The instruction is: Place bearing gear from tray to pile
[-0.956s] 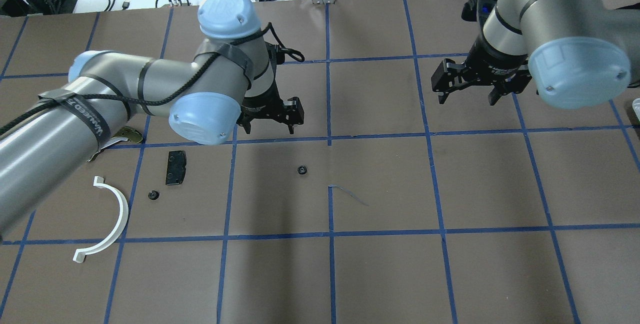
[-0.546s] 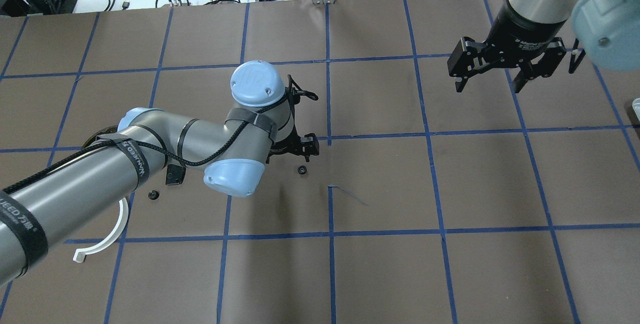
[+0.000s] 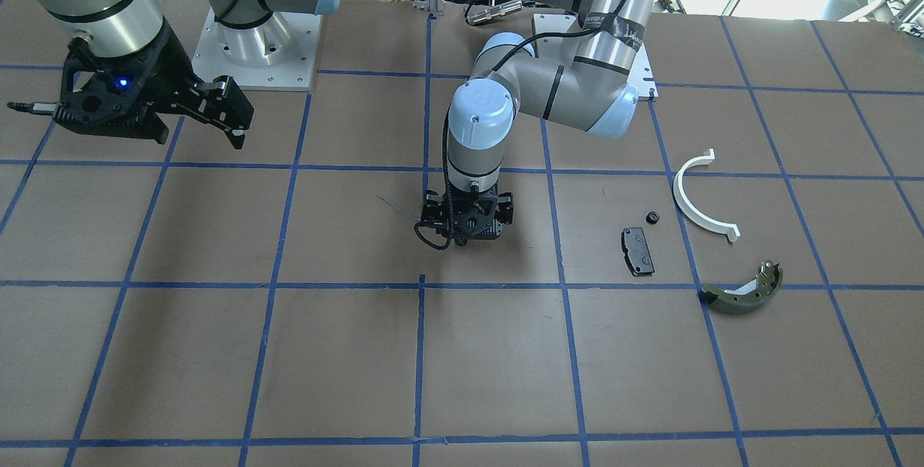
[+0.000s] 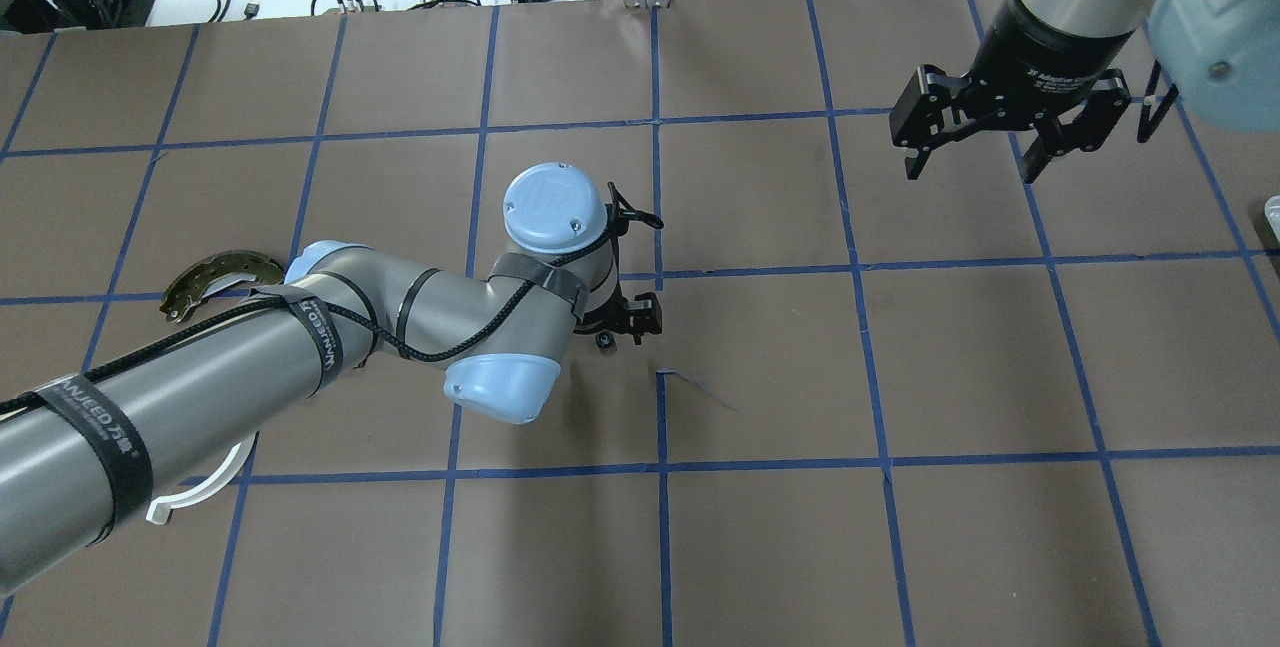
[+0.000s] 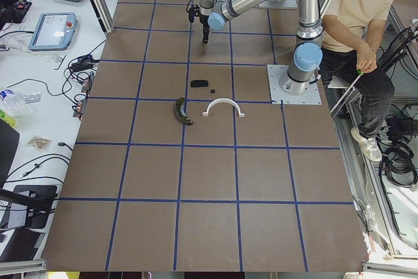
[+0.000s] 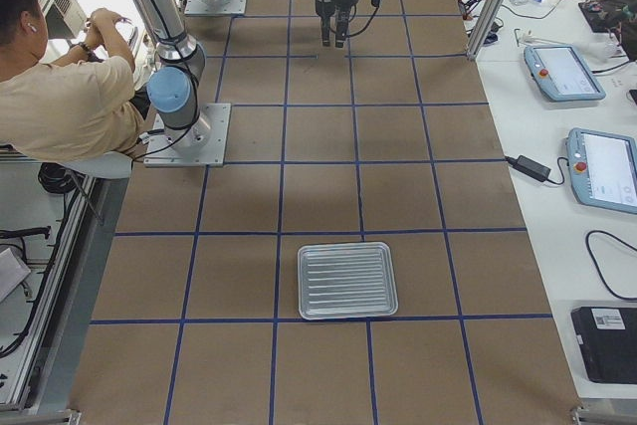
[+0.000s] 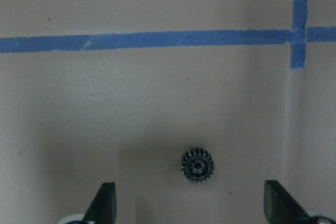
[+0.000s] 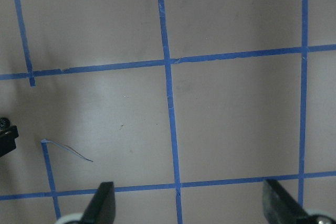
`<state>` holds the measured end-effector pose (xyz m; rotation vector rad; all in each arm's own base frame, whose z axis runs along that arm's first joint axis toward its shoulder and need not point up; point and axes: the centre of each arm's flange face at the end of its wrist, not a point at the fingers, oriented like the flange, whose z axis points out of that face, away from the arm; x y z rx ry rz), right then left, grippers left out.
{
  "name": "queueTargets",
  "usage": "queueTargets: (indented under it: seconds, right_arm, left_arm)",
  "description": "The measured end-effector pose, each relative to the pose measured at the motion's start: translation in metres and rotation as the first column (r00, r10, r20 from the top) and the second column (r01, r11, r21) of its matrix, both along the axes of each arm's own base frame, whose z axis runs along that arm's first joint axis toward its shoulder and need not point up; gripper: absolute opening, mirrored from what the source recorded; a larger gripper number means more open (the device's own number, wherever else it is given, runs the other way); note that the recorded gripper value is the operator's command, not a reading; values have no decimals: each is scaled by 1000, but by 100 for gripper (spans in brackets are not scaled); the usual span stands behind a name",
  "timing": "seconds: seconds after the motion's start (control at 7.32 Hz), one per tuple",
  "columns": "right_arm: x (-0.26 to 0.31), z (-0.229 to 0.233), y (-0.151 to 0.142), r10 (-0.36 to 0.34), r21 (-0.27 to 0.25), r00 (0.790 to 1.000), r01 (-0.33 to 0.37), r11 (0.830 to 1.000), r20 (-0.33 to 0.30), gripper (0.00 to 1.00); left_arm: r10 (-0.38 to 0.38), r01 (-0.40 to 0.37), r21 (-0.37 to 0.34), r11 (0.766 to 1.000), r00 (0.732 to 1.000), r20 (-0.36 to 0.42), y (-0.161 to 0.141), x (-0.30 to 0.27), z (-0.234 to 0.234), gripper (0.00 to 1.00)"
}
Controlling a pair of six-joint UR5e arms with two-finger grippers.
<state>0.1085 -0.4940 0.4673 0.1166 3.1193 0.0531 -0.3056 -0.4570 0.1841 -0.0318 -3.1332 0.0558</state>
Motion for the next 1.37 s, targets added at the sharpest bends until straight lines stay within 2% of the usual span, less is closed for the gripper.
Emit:
queueTargets:
  seconds: [0.41,0.55,0.82,1.09,1.37]
  right_arm:
    - [6,0,1,13,-1,1000,-13,1000,-4,100]
    - [7,-1,1,16,0,1000,-16,1000,-2,100]
    - [7,-1,2,18,5,1000,-18,1000,-7,100]
    - [6,-1,3,18,11,1000,-18,1000,-12,100]
    - [6,-1,3,18,12,1000,-18,1000,-13,100]
  left_arm:
    - [-1,1,-11,1000,1000,-2,-1,-3,-7,76]
    - [-3,3,-9,1000,1000,-1,-1,-3,-9,76]
    - [-4,4,-8,1000,1000,0,-1,-3,-10,32]
    - [-2,2,-12,1000,1000,-1,-1,-4,-10,24]
    - [6,-6,-12,1000,1000,-1,-1,-4,-12,2]
